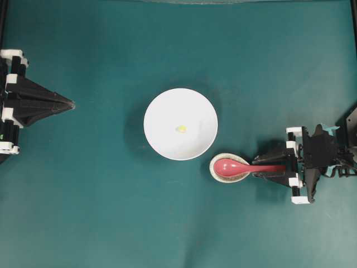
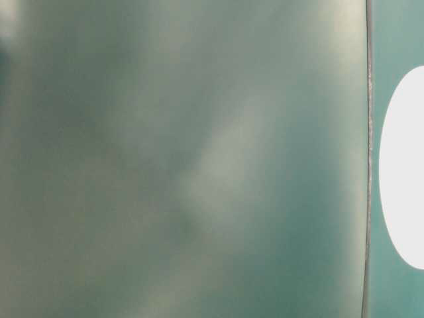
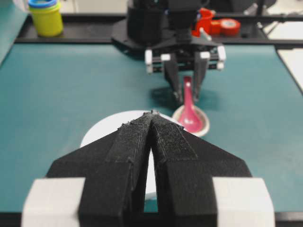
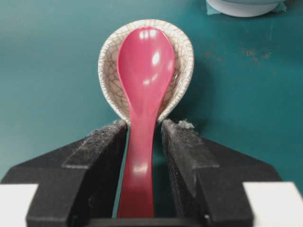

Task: Scoop the yellow hexagonal prism block from the bowl with a spoon using the right arm.
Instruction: 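Close the right gripper on the red spoon handle, then lift the red spoon and carry it over the white bowl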

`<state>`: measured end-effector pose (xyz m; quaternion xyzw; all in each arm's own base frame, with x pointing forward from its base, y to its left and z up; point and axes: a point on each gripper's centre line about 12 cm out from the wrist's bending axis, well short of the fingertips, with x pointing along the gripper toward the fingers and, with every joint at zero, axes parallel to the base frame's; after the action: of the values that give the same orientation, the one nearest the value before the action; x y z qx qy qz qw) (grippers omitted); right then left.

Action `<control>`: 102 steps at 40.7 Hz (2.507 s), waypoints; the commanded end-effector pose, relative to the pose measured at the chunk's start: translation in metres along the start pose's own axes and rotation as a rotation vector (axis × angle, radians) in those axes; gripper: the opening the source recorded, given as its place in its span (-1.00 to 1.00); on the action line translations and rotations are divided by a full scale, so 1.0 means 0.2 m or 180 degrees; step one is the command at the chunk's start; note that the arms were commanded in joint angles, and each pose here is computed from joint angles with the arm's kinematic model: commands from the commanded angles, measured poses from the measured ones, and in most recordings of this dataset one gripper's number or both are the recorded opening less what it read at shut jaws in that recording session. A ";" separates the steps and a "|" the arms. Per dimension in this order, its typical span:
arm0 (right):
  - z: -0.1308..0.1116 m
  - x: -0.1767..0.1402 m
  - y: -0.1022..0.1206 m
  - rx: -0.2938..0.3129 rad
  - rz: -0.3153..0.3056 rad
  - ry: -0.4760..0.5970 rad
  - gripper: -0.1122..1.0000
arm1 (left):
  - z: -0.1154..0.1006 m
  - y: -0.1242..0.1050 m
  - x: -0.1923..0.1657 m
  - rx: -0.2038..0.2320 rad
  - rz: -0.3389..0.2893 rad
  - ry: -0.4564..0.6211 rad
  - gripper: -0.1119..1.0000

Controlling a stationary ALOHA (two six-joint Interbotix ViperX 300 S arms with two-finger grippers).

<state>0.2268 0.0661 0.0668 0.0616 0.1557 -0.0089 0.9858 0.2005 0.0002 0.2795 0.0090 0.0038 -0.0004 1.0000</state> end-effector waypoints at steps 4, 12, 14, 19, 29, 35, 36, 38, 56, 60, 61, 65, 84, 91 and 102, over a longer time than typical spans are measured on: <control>0.02 0.00 0.01 0.0013 0.0024 -0.0054 -0.05 | 0.03 0.00 0.01 0.0000 0.0004 -0.0024 -0.80; 0.03 0.00 0.02 -0.0028 0.0036 -0.0078 -0.14 | 0.03 0.00 0.01 0.0000 0.0004 -0.0015 -0.80; 0.04 0.00 0.02 -0.0039 0.0041 -0.0095 -0.16 | 0.03 0.00 0.01 0.0000 0.0004 -0.0019 -0.80; 0.05 0.00 0.02 -0.0039 0.0050 -0.0128 -0.19 | 0.03 0.00 0.01 0.0000 0.0004 -0.0019 -0.80; 0.08 -0.01 0.03 0.0007 0.0073 -0.0200 -0.39 | 0.02 0.00 0.01 0.0024 0.0003 -0.0005 -0.80; 0.13 -0.02 0.04 0.0072 0.0101 -0.0244 -0.39 | 0.02 0.00 0.01 0.0024 0.0002 0.0000 -0.80; 0.13 -0.02 0.04 0.0080 0.0102 -0.0250 -0.39 | 0.02 0.00 0.01 0.0024 0.0002 0.0000 -0.80; 0.15 -0.03 0.04 0.0110 0.0115 -0.0277 -0.39 | 0.03 0.00 0.01 0.0024 0.0004 -0.0010 -0.80; 0.41 -0.03 -0.01 0.0175 0.0022 -0.0213 -0.39 | 0.03 0.00 0.00 0.0034 0.0004 0.0034 -0.80; 0.49 0.00 -0.04 0.0218 -0.0043 -0.0045 -0.39 | 0.02 0.00 0.00 0.0044 0.0002 0.0073 -0.80; 0.52 0.01 -0.05 0.0224 -0.0052 0.0032 -0.39 | 0.03 0.00 0.00 0.0044 0.0003 0.0068 -0.80; 0.62 0.05 -0.08 0.0230 -0.0055 0.0267 -0.39 | 0.02 0.00 0.00 0.0044 0.0003 0.0073 -0.80; 0.98 0.17 -0.26 0.0296 -0.0040 0.0957 -0.39 | 0.03 0.01 0.00 0.0049 0.0013 0.0044 -0.80; 1.03 0.20 -0.32 0.0371 -0.0027 0.1213 -0.39 | 0.03 0.00 0.00 0.0053 0.0012 0.0049 -0.80; 1.09 0.31 -0.35 0.0315 0.0112 0.1754 -0.39 | 0.03 0.01 0.00 0.0053 0.0026 0.0045 -0.80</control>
<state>0.3396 -0.0271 0.2337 0.1177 0.4104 0.0104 0.9042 0.1987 0.0008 0.2750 0.0151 0.0269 0.0009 0.9995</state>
